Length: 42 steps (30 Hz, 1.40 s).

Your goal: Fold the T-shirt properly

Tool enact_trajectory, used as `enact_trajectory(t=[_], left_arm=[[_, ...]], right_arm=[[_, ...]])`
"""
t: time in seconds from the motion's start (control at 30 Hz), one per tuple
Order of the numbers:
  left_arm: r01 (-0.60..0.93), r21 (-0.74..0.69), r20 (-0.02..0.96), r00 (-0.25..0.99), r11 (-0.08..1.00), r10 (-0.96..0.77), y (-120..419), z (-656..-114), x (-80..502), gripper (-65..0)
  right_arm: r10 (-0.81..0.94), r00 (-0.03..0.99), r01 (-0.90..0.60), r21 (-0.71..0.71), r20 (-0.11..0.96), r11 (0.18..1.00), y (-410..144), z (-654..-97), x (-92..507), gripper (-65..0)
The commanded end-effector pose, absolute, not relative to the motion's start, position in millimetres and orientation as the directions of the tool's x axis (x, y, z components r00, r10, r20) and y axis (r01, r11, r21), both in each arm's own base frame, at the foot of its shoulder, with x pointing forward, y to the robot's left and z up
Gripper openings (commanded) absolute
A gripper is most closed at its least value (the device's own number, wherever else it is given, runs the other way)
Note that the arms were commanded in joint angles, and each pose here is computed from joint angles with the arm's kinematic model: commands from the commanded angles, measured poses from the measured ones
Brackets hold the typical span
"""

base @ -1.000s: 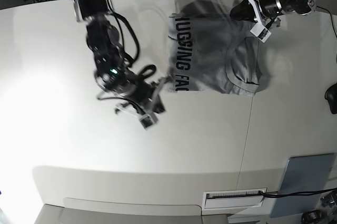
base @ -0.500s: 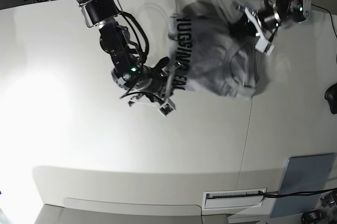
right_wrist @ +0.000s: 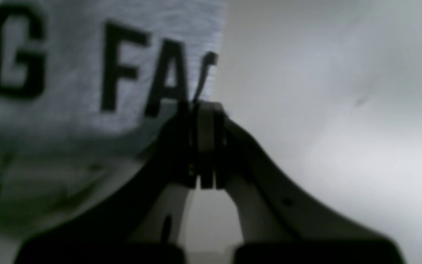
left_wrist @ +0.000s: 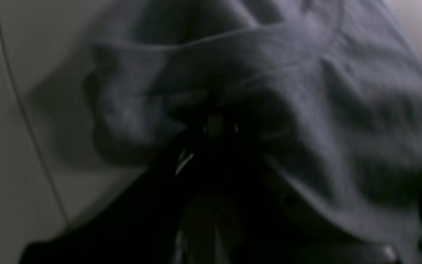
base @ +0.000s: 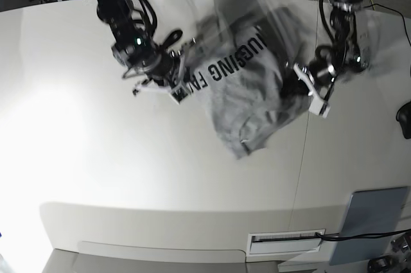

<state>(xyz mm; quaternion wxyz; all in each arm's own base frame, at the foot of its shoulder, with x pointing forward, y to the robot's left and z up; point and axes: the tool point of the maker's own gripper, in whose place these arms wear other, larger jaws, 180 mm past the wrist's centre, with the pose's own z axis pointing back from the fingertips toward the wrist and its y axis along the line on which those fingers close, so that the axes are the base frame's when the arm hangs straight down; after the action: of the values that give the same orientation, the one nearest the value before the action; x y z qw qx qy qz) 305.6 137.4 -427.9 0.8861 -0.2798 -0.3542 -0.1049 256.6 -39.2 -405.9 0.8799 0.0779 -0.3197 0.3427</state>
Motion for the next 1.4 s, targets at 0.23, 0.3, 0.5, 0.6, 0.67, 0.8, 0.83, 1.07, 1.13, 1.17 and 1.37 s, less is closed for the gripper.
enact_trajectory(t=[0.23, 0.3, 0.5, 0.6, 0.67, 0.8, 0.83, 1.07, 1.13, 1.17, 1.37], left_arm=[[0.418, -0.253, 0.743, 0.662, 0.872, -0.101, 116.7, -412.5, 363.5, -65.0], [0.424, -0.247, 0.760, 0.643, 0.871, -0.097, 114.7, -403.9, 372.9, -65.0], [0.480, -0.253, 0.806, 0.585, 0.840, -0.091, 118.3, -373.3, 376.5, -65.0], [0.466, -0.220, 0.806, 0.582, 0.857, -0.110, 136.3, -364.9, 365.1, -65.0], [0.446, -0.201, 0.806, 0.581, 0.872, -0.111, 150.0, -358.8, 353.0, -65.0], [0.358, -0.168, 0.810, 0.581, 0.919, -0.079, 183.3, -347.7, 317.4, -65.0], [0.341, -0.153, 0.809, 0.582, 0.928, -0.080, 191.4, -345.8, 305.4, -65.0], [0.235, -0.075, 0.720, 0.685, 0.969, -0.110, 238.8, -353.9, 198.6, -65.0], [0.199, -0.074, 0.660, 0.745, 0.977, -0.101, 251.8, -365.0, 163.1, -65.0], [0.194, -0.085, 0.631, 0.770, 0.977, -0.098, 254.4, -369.7, 144.9, -65.0], [0.190, -0.242, 0.495, 0.867, 0.951, -0.047, 237.1, -383.0, 49.1, -65.0]], right_arm=[[0.549, 0.523, -0.629, -0.139, 0.652, 0.765, -37.8, -386.4, 234.2, -65.0], [0.554, 0.516, -0.624, -0.155, 0.653, 0.766, -39.0, -382.8, 231.0, -65.0], [0.489, 0.554, -0.484, -0.218, 0.674, 0.847, -71.2, -364.8, 241.2, -65.0], [0.459, 0.578, -0.417, -0.239, 0.675, 0.877, -96.5, -355.5, 241.4, -65.0], [0.436, 0.594, -0.366, -0.256, 0.676, 0.895, -115.7, -347.6, 238.7, -65.0], [0.394, 0.650, -0.261, -0.296, 0.650, 0.919, -157.0, -334.6, 220.1, -65.0], [0.374, 0.672, -0.227, -0.302, 0.639, 0.926, -167.1, -332.5, 212.5, -65.0], [0.288, 0.795, -0.124, -0.322, 0.534, 0.939, -201.6, -328.6, 134.8, -65.0], [0.262, 0.842, -0.117, -0.315, 0.472, 0.942, -205.6, -337.8, 104.6, -65.0], [0.257, 0.859, -0.122, -0.310, 0.442, 0.943, -206.1, -341.4, 90.2, -65.0], [0.247, 0.934, -0.174, -0.277, 0.256, 0.945, -205.5, -352.8, 17.2, -65.0]])
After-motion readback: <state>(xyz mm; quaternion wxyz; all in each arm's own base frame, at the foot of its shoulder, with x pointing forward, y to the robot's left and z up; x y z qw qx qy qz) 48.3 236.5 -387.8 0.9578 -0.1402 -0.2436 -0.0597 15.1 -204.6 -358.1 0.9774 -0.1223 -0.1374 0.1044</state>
